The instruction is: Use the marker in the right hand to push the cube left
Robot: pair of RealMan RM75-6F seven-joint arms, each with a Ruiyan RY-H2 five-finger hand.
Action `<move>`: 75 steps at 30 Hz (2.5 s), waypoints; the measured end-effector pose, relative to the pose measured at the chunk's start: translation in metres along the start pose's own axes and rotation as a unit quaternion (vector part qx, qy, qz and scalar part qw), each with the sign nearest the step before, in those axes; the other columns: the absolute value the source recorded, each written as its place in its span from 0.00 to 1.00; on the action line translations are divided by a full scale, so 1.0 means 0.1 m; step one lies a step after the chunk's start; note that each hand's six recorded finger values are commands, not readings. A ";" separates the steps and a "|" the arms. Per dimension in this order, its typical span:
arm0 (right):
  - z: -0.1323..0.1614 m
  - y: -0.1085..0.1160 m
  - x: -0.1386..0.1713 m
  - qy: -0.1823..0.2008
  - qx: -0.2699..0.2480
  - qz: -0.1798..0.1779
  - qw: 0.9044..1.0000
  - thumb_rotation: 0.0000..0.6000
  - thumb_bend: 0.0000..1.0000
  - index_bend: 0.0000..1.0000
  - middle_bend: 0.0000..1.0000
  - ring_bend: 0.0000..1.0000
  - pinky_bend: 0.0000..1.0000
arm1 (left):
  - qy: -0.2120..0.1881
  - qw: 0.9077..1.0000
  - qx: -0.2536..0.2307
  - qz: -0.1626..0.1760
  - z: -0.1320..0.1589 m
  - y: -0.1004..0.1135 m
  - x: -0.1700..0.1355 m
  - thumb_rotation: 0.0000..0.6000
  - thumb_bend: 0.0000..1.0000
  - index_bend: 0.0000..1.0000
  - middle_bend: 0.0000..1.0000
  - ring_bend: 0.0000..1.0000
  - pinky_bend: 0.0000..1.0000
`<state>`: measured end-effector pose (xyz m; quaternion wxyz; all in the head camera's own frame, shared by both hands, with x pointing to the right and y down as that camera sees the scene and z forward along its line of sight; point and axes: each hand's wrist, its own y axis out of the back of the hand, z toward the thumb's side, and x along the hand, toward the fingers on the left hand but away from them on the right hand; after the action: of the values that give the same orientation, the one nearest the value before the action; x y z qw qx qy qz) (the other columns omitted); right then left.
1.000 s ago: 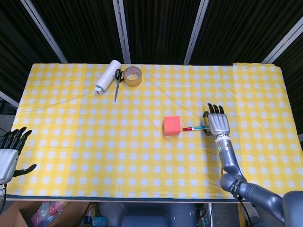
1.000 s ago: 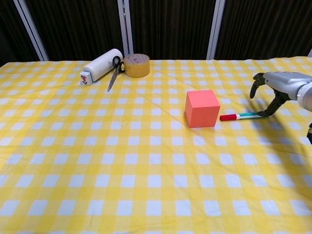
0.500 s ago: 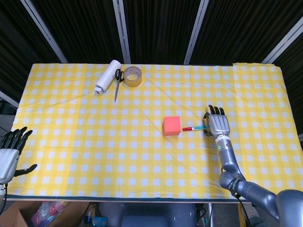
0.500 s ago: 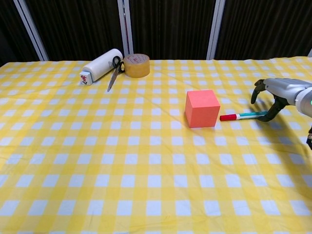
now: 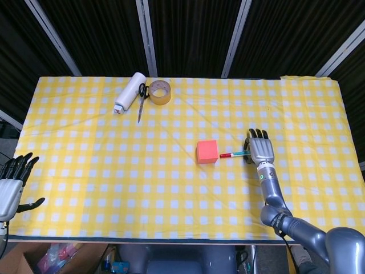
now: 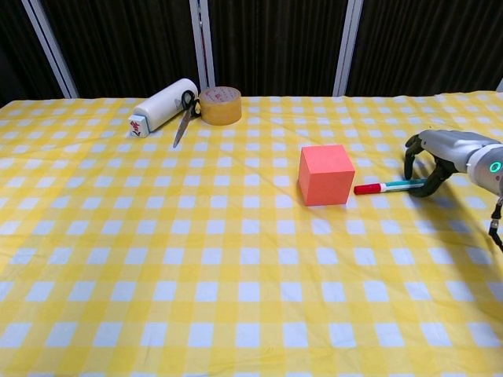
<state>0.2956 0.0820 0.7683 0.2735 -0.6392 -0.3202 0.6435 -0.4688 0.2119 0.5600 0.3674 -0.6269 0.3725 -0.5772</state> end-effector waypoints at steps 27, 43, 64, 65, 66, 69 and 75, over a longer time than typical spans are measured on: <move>0.03 0.36 0.09 0.027 -0.006 -0.048 0.998 1.00 0.47 0.63 0.17 0.02 0.00 | -0.001 1.000 -0.006 -0.004 0.01 0.00 0.00 1.00 0.00 0.00 0.00 0.00 0.00; -0.10 0.43 0.21 0.022 -0.010 -0.036 0.999 1.00 0.48 0.63 0.17 0.02 0.00 | -0.002 1.000 -0.010 -0.005 0.02 0.00 -0.01 1.00 0.00 0.00 0.00 0.00 0.00; 0.12 0.20 0.12 0.061 -0.021 0.012 0.998 1.00 0.48 0.63 0.18 0.03 0.00 | -0.001 1.000 -0.016 -0.014 0.03 -0.02 0.00 1.00 0.00 0.00 0.00 0.00 0.00; 0.17 0.19 0.11 0.065 -0.022 0.012 0.998 1.00 0.48 0.63 0.18 0.03 0.00 | -0.001 1.000 -0.017 -0.015 0.03 -0.03 0.00 1.00 0.00 0.00 0.00 0.00 0.00; 0.21 0.19 0.11 0.068 -0.023 0.013 0.997 1.00 0.48 0.63 0.18 0.03 0.00 | -0.001 1.000 -0.017 -0.016 0.03 -0.03 0.00 1.00 0.00 0.00 0.00 0.00 0.00; 0.32 0.18 0.09 0.078 -0.025 0.012 0.997 1.00 0.48 0.63 0.18 0.03 0.00 | -0.001 1.000 -0.017 -0.016 0.03 -0.03 0.00 1.00 0.00 0.00 0.00 0.00 0.00; 0.50 0.18 0.10 0.095 -0.025 0.010 0.995 1.00 0.48 0.63 0.18 0.03 0.00 | 0.000 1.000 -0.020 -0.017 0.02 -0.03 0.01 1.00 0.00 0.00 0.00 0.00 0.00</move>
<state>0.2464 0.0748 0.7469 0.2801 -0.7075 -0.3025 0.5740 -0.4665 0.2124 0.5627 0.3445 -0.6408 0.3731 -0.5758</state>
